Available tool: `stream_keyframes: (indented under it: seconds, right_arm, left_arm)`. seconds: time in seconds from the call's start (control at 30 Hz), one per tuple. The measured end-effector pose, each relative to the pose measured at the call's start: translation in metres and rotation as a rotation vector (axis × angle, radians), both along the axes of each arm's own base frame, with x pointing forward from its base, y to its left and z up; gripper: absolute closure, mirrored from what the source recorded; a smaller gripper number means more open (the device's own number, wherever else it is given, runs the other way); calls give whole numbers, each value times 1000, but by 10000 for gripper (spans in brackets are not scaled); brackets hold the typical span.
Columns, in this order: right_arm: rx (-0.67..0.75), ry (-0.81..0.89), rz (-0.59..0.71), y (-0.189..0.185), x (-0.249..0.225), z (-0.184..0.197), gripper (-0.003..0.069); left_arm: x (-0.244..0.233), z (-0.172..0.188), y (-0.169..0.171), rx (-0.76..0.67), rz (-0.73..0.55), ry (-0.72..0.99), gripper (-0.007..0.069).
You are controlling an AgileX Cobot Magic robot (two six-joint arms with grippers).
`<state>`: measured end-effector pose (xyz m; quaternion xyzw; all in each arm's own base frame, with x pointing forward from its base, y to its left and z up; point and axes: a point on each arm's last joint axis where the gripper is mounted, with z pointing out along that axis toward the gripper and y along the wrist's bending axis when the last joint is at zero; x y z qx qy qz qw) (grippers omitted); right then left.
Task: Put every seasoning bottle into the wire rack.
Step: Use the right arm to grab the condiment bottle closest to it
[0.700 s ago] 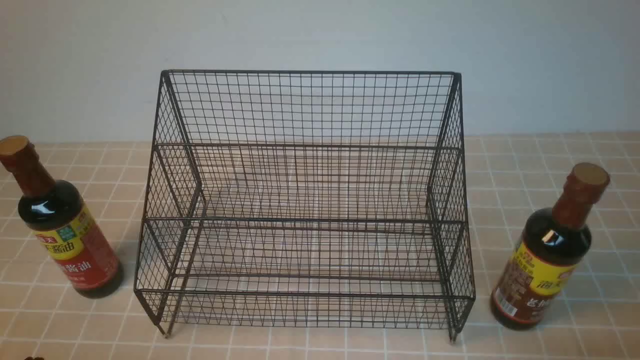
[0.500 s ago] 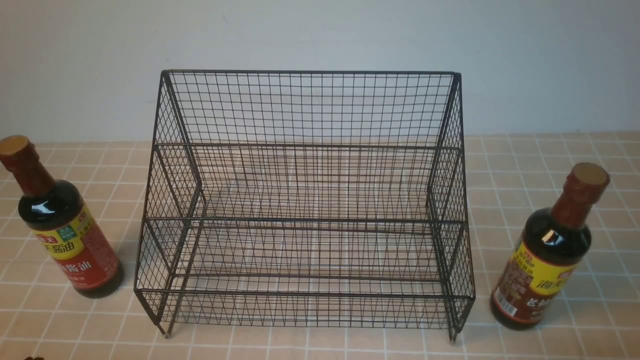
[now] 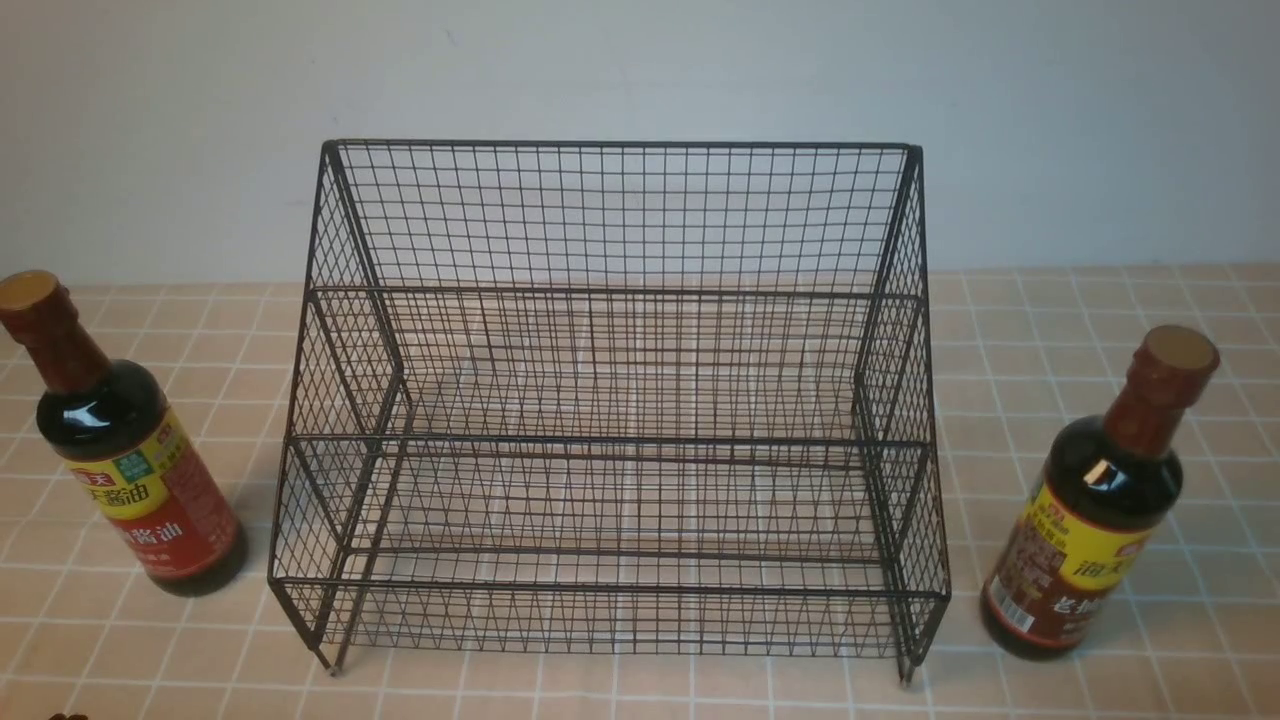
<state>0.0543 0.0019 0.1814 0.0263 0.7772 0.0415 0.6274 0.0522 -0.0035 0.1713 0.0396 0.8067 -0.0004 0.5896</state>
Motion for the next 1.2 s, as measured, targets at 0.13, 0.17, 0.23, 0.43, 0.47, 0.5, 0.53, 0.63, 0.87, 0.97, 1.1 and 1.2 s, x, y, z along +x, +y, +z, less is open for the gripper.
stream_keyframes:
  seconds: [0.13,0.17,0.23,0.43,0.47,0.5,0.53,0.63,0.87,0.97,1.1,1.2]
  right_arm:
    - [18,-5,-1,0,0,1,673]
    - [77,-23,-4,1,1,1,673]
    - [178,-54,-8,2,1,4,673]
    - [343,-162,-18,2,2,14,673]
    - [352,-183,-20,2,2,16,673]
    - [352,-192,-21,1,2,17,673]
    - [352,-196,-21,1,2,17,673]
    - [354,-220,-23,1,2,19,673]
    - [359,-230,-24,1,2,20,673]
    - [437,-247,-30,0,2,22,673]
    - [529,-287,-42,-1,2,26,673]
    - [547,-329,-47,-2,2,29,673]
  left_arm:
    - [0,0,0,0,0,0,632]
    - [0,0,0,0,0,0,632]
    - [0,0,0,0,0,0,632]
    - [0,0,0,0,0,0,632]
    - [0,0,0,0,0,0,632]
    - [0,0,0,0,0,0,632]
    - [0,0,0,0,0,0,632]
    - [0,0,0,0,0,0,632]
    - [0,0,0,0,0,0,632]
    - [0,0,0,0,0,0,632]
    - [0,0,0,0,0,0,632]
    - [0,0,0,0,0,0,632]
